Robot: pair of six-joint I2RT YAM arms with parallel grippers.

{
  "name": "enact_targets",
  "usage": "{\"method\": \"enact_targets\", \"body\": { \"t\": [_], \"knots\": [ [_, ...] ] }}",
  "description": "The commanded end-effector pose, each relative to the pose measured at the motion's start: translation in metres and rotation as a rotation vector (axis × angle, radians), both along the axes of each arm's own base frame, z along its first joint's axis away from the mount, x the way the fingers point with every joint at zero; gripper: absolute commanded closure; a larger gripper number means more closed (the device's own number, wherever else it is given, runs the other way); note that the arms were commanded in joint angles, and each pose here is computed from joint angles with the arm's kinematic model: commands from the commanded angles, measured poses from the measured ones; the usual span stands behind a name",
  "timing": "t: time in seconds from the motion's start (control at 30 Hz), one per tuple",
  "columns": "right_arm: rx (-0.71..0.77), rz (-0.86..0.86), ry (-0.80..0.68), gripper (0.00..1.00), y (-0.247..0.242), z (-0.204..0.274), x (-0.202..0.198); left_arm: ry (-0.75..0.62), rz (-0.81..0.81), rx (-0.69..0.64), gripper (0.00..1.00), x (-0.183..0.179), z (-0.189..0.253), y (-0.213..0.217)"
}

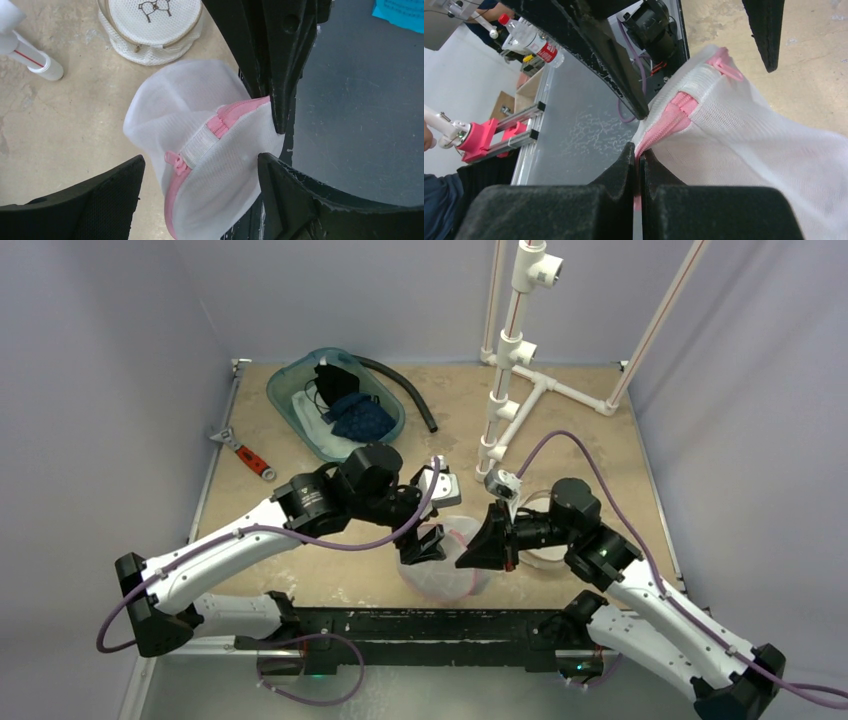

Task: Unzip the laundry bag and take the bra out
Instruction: Unzip the laundry bag at the center of the board.

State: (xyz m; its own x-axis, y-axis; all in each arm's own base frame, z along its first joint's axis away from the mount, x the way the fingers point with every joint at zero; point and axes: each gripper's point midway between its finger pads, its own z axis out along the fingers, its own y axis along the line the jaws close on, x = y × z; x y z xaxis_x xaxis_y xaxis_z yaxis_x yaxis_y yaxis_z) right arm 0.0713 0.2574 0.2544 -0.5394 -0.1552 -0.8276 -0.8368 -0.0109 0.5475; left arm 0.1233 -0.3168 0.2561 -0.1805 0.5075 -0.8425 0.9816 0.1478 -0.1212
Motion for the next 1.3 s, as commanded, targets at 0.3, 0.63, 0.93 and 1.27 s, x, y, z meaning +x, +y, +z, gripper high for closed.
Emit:
{"method": "enact_targets", "body": {
  "t": [0.3, 0.63, 0.93, 1.27],
  "knots": [
    [0.083, 0.059, -0.099, 1.0, 0.001, 0.031, -0.007, 0.152, -0.22, -0.033, 0.73, -0.031, -0.009, -0.009],
    [0.053, -0.111, -0.098, 0.34, 0.007, 0.035, 0.024, 0.103, 0.04, -0.102, 1.0, -0.008, 0.002, 0.004],
    [0.074, -0.601, 0.076, 0.24, -0.019, 0.015, 0.078, 0.265, 0.833, -0.676, 1.0, 0.055, 0.054, 0.067],
    [0.366, -0.561, 0.417, 0.27, -0.01, -0.018, 0.068, 0.694, 1.287, -1.146, 1.0, 0.096, 0.016, 0.109]
  ]
}}
